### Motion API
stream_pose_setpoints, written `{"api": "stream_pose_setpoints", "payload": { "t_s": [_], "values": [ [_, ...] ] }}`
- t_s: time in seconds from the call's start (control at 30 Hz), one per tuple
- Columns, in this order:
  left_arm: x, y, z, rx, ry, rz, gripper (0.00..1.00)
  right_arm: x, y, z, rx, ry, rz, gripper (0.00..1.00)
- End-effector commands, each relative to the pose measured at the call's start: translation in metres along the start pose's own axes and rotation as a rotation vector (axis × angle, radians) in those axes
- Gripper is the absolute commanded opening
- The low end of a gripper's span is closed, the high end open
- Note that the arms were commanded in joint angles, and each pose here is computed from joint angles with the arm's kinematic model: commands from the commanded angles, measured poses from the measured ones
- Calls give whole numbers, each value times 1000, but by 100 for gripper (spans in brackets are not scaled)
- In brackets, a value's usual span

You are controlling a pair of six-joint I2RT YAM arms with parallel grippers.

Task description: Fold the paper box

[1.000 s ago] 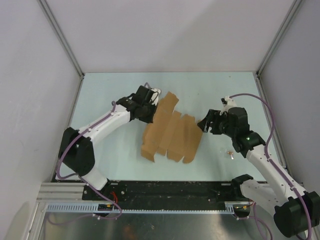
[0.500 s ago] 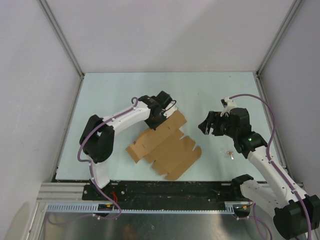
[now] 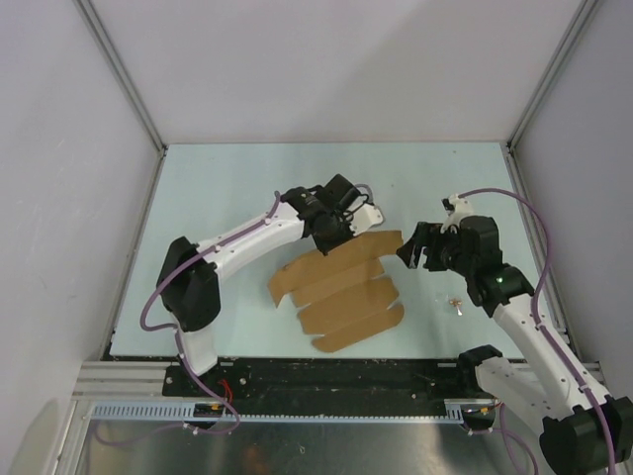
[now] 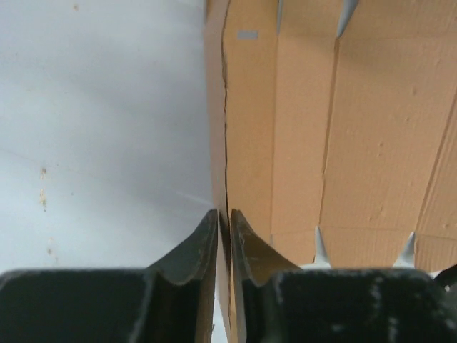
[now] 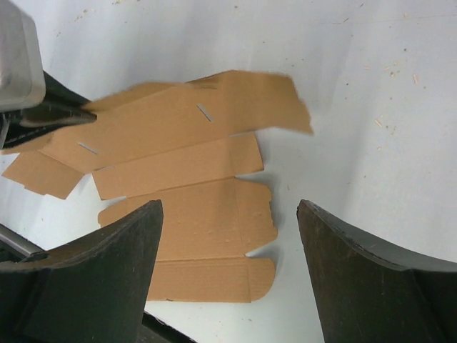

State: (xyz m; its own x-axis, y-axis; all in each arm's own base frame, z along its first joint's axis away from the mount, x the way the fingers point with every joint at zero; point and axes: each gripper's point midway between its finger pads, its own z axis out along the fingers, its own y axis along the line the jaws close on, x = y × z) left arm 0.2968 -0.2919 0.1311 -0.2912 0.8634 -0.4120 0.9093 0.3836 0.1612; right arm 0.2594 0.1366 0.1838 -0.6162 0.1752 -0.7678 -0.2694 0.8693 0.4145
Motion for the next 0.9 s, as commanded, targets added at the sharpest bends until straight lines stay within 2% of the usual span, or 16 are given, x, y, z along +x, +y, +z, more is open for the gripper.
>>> {"api": "stream_pose_setpoints", "payload": {
  "t_s": [0.0, 0.03, 0.13, 0.27, 0.3, 0.37, 0.4, 0.47, 0.5, 0.53, 0.57, 0.63, 0.67, 0.7, 0.87],
  "values": [
    [-27, -5, -15, -2, -99, 117, 22, -27, 4, -15, 15, -88, -26, 83],
    [-28, 1, -17, -38, -102, 100, 29, -29, 4, -17, 15, -97, -26, 83],
    [-28, 11, -23, -118, -139, 32, 41, -31, 6, -18, 0, -103, -22, 84],
    [-23, 32, -54, -280, -206, -105, 49, -32, 12, -18, -35, -107, -52, 84],
    [-25, 37, -71, -328, -249, -188, 50, -33, 14, -18, -47, -107, -59, 84],
    [-18, 46, -85, -407, -281, -301, 60, -37, 22, -15, -88, -121, -77, 84],
    [-19, 47, -106, -426, -357, -405, 63, -40, 25, -13, -99, -126, -84, 84],
    [-8, 31, -105, -373, -396, -498, 66, -47, 31, -8, -110, -139, -107, 84],
    [-21, 16, -118, -275, -515, -582, 66, -44, 27, 4, -92, -106, -111, 84],
    [-21, 5, -119, -220, -552, -619, 66, -51, 28, 7, -88, -106, -121, 84],
    [-3, -12, -97, -169, -521, -659, 66, -50, 26, 13, -76, -84, -134, 84],
    [2, -29, -100, -102, -583, -791, 65, -46, 16, 31, -25, -6, -126, 84],
    [24, -44, -79, -85, -531, -823, 65, -42, 11, 36, -6, 19, -112, 84],
    [27, -51, -78, -60, -552, -881, 65, -39, 6, 40, 9, 38, -95, 82],
    [60, -77, -78, -11, -595, -963, 65, 12, -9, 58, 15, 248, -39, 74]
  ]
}}
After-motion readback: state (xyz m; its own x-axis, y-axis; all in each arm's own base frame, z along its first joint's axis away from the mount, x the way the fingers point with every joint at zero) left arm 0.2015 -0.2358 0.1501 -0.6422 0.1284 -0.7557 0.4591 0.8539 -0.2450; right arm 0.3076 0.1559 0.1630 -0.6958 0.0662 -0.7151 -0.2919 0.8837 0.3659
